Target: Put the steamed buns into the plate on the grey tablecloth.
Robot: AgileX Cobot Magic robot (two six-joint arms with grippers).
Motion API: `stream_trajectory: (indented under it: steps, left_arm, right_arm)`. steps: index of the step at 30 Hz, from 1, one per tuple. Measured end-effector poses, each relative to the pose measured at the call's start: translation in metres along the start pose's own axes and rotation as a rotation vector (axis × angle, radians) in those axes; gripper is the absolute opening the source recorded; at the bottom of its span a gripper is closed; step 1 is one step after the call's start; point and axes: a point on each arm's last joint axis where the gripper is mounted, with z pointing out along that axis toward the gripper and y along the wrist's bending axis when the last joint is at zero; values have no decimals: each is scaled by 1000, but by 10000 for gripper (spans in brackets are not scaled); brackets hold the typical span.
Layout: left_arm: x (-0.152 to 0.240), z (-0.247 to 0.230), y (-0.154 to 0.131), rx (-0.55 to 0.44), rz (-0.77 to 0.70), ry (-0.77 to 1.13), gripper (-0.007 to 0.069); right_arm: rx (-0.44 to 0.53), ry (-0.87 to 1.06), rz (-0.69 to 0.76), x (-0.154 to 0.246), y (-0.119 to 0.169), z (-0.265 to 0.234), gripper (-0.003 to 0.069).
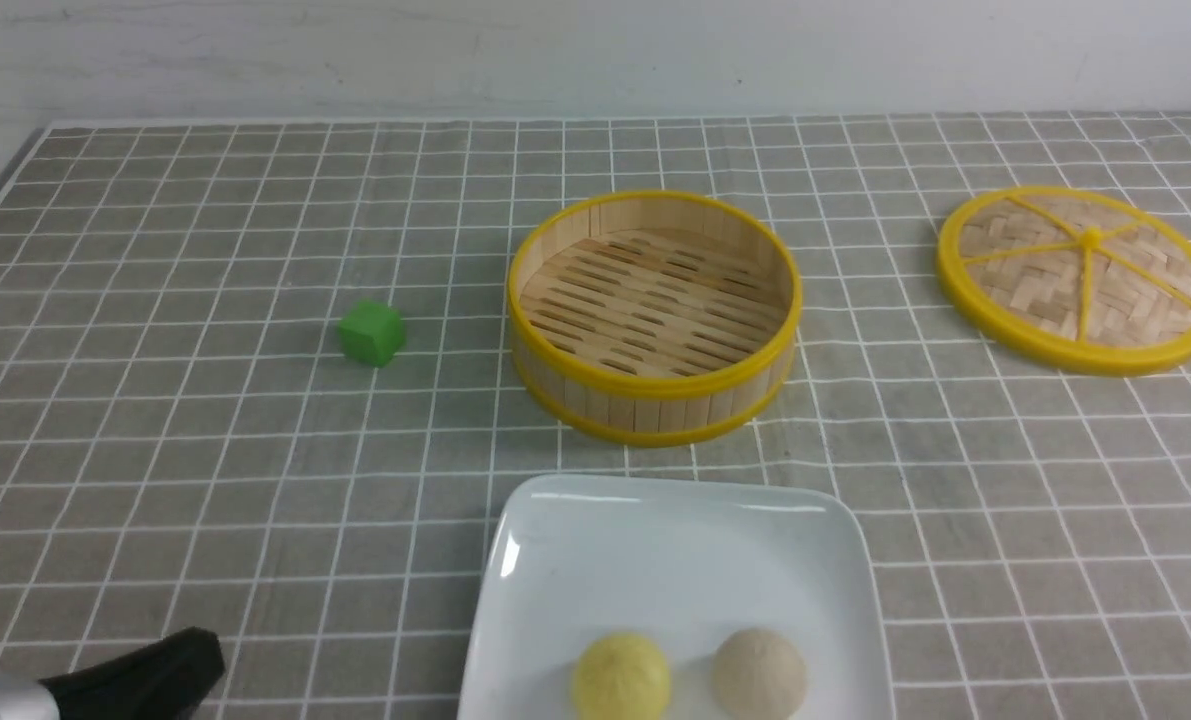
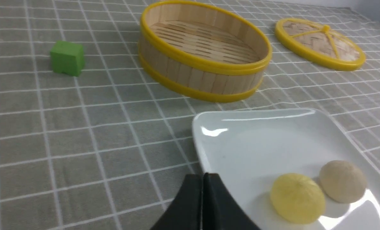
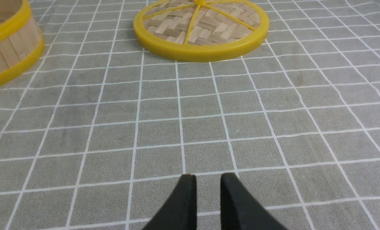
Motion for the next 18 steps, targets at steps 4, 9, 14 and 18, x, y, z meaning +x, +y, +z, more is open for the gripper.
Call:
stream_trajectory:
  steps: [4,9,14,18]
  left_arm:
    - [4,-2,14,-174,42,-4,34]
    - [16,-11,27,-363,48,-63,39]
    - [40,-12,34,-433,10,-80,43]
    - [52,-13,36,-449,0,-52,46]
  right_arm:
    - [0,0,0,0,0,0,144]
    - [0,0,0,0,0,0,148]
    - [0,0,0,0,0,0,150]
    - [0,1,0,0,0,0,154]
